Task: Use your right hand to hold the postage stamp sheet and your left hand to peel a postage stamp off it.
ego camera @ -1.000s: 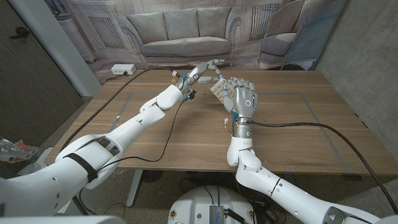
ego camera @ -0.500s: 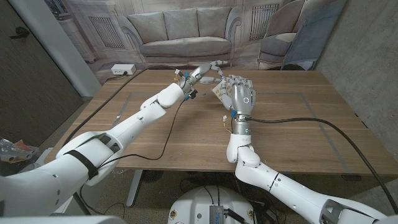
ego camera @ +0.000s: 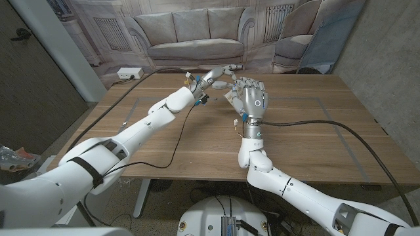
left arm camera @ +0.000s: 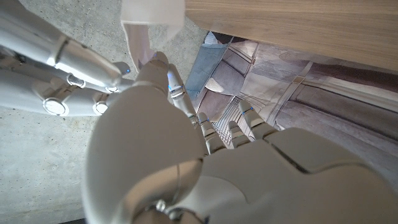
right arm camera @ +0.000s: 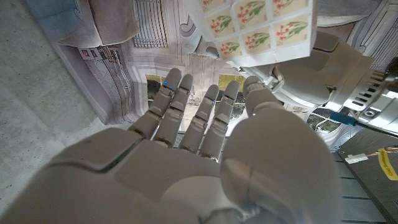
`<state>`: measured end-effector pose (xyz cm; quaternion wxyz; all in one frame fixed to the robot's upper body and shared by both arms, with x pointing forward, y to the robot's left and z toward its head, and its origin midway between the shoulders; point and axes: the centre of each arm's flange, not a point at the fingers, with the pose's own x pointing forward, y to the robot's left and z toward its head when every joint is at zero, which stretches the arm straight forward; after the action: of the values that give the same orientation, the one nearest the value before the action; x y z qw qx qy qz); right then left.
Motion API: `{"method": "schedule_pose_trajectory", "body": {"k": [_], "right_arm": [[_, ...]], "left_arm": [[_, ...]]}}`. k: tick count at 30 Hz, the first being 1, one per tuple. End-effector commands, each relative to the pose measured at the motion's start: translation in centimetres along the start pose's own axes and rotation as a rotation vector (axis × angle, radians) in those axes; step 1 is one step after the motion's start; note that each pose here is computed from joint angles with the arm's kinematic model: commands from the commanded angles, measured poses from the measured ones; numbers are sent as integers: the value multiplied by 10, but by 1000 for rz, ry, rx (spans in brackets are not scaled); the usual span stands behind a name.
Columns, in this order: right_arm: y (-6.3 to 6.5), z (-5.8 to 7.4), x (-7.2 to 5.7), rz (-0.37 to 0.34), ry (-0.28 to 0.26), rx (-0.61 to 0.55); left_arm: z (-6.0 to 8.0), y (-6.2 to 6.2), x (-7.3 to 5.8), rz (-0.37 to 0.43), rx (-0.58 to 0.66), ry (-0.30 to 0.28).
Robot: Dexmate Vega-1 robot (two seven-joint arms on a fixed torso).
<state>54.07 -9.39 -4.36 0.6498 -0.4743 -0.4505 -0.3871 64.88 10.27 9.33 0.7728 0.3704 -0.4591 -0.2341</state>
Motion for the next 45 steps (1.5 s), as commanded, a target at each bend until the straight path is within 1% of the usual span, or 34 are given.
{"method": "schedule_pose_trajectory", "body": {"k": [1, 2, 5, 9, 11, 12, 13, 14, 16, 17, 18, 19, 20, 21, 23, 24, 25, 26, 27, 28, 29, 30, 31, 32, 34, 35, 37, 38, 39, 40, 42, 43, 44, 45], "right_arm": [[3, -2, 5, -8, 7, -28], [2, -3, 5, -6, 14, -10], [0, -4, 6, -18, 19, -29], [-3, -9, 6, -21, 35, -18], [-3, -11, 4, -46, 30, -13], [-4, -11, 3, -60, 25, -16], [-4, -11, 3, -64, 31, -29], [-5, -11, 4, -53, 32, -53], [-3, -12, 3, -49, 17, -43], [-3, -12, 3, -44, 21, -41], [-2, -14, 3, -32, 4, -39], [-2, -13, 3, -25, 5, -46], [-1, -13, 2, -32, 19, -53], [-1, -14, 3, -15, -9, -47], [0, -12, 2, -29, 1, -58], [-1, -13, 3, -19, -15, -46], [-1, -13, 4, -15, -26, -54], [-1, -11, 3, -24, -10, -75], [-1, -12, 3, -23, -13, -62], [-1, -13, 4, -5, -35, -47], [0, -11, 3, -23, -14, -66], [0, -11, 3, -31, -21, -64], [0, -11, 4, -31, -20, -54], [0, -10, 3, -45, -10, -63], [0, -10, 4, -52, -29, -56], [0, -9, 4, -50, -27, -63], [1, -9, 4, -52, -26, -70], [1, -10, 4, -53, -40, -65], [2, -10, 4, -48, -35, -60], [2, -9, 4, -47, -26, -75], [4, -10, 4, -38, -49, -56], [5, -9, 4, -47, -30, -87], [5, -11, 4, -45, -54, -63], [5, -10, 5, -42, -62, -56]], "left_arm": [[4, -1, -4, -10, 0, -7], [4, -1, -4, -4, -3, -6], [5, -1, -5, -7, 2, -6], [5, -2, -5, -4, -5, -8], [5, -2, -4, -6, 3, -7], [5, -2, -3, -8, -5, -9], [5, -2, -3, -9, -3, -11], [5, -2, -3, -1, 0, -11], [5, -2, -1, -5, -2, -13], [6, -2, -1, 3, 4, -13], [5, -1, -1, -4, -4, -13], [5, -1, -1, 2, -8, -14], [5, -1, -1, 11, 0, -9], [4, 0, 0, 1, -5, -9], [3, -1, 0, 9, -14, -10], [3, 0, 0, 5, -12, -10], [3, -1, -1, 20, -21, -10], [2, 0, 0, 18, -18, -8], [2, 0, 0, 13, -16, -10], [2, -1, 0, 29, -24, -11], [2, 0, 0, 16, -21, -10], [2, 0, 1, 11, -19, -11], [2, -1, 0, 24, -16, -10], [1, 0, 1, 3, -21, -9], [1, 0, 1, 21, -19, -10], [1, 0, 2, 9, -16, -10], [1, 0, 3, 17, -21, -10], [0, 1, 3, 11, -18, -11], [0, 0, 3, 28, -19, -9], [0, 1, 4, 17, -18, -8], [-2, 1, 4, 23, -34, -9], [-2, 2, 4, 19, -22, -6], [-3, 2, 4, 29, -27, -7], [-3, 2, 4, 31, -34, -9]]}}
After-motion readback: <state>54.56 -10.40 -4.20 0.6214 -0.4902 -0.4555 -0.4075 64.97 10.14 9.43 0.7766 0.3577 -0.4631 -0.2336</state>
